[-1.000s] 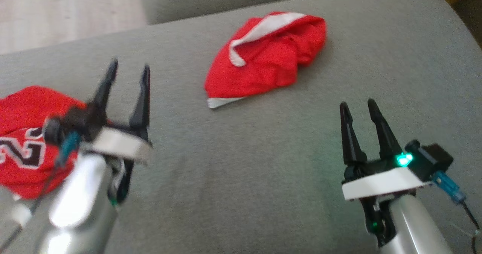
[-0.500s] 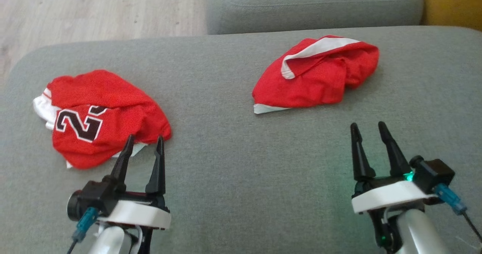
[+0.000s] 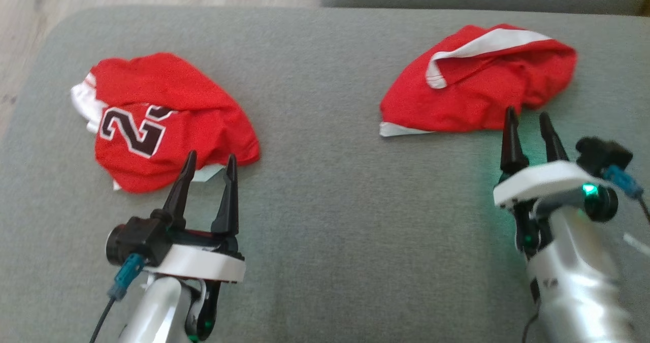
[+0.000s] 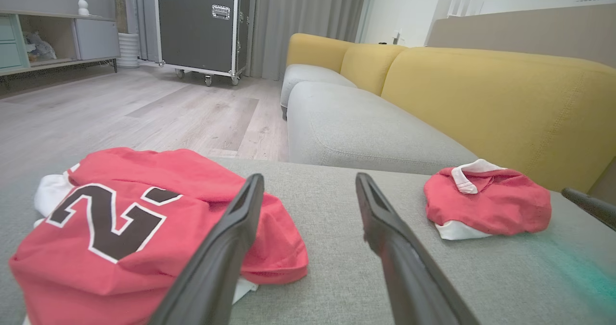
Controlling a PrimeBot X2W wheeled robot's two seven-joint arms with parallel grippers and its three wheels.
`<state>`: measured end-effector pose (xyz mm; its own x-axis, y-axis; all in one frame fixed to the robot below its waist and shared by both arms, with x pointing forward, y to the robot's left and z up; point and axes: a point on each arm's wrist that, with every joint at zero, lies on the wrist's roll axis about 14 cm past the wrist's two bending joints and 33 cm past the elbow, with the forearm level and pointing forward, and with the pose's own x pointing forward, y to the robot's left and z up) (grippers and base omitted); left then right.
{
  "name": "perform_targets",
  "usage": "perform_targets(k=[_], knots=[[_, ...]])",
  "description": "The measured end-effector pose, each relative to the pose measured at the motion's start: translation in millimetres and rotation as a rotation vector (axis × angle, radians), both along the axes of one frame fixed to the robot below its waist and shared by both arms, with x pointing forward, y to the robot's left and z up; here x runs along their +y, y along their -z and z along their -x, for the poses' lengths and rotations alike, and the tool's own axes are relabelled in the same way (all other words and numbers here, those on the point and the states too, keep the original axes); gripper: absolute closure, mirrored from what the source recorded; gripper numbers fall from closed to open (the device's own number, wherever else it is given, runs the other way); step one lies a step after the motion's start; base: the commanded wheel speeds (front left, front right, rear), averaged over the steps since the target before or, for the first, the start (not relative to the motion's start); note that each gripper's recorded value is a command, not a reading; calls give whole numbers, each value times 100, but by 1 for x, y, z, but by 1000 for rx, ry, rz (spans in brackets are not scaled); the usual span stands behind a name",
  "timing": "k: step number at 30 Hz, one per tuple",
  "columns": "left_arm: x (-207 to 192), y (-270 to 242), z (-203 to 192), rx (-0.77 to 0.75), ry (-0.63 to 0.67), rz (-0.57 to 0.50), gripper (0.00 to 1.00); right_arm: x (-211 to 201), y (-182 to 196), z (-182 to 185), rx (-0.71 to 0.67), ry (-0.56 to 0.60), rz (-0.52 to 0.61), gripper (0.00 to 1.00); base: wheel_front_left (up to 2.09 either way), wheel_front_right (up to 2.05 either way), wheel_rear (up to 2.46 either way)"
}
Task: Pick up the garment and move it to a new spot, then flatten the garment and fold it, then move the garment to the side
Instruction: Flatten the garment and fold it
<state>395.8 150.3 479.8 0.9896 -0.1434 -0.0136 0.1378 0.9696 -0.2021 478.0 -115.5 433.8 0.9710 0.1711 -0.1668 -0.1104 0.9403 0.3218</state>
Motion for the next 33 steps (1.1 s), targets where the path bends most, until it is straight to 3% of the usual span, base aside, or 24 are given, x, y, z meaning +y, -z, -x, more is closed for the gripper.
perform_targets(k=[10,11,13,19,33], knots=[[22,14,0,39,-56,-25,0,19,36,-31,150,-1,-29,0,0,0,0],[23,14,0,42,-63,-23,0,20,36,-33,156,-2,-31,7,0,0,0],[25,14,0,41,-71,-17,0,23,37,-34,159,-10,-27,100,0,0,0],[22,10,-1,29,-68,-13,0,27,15,-38,90,-41,-9,100,0,0,0],[17,-7,24,-21,-71,26,0,64,-117,-11,-292,-187,-53,100,0,0,0]])
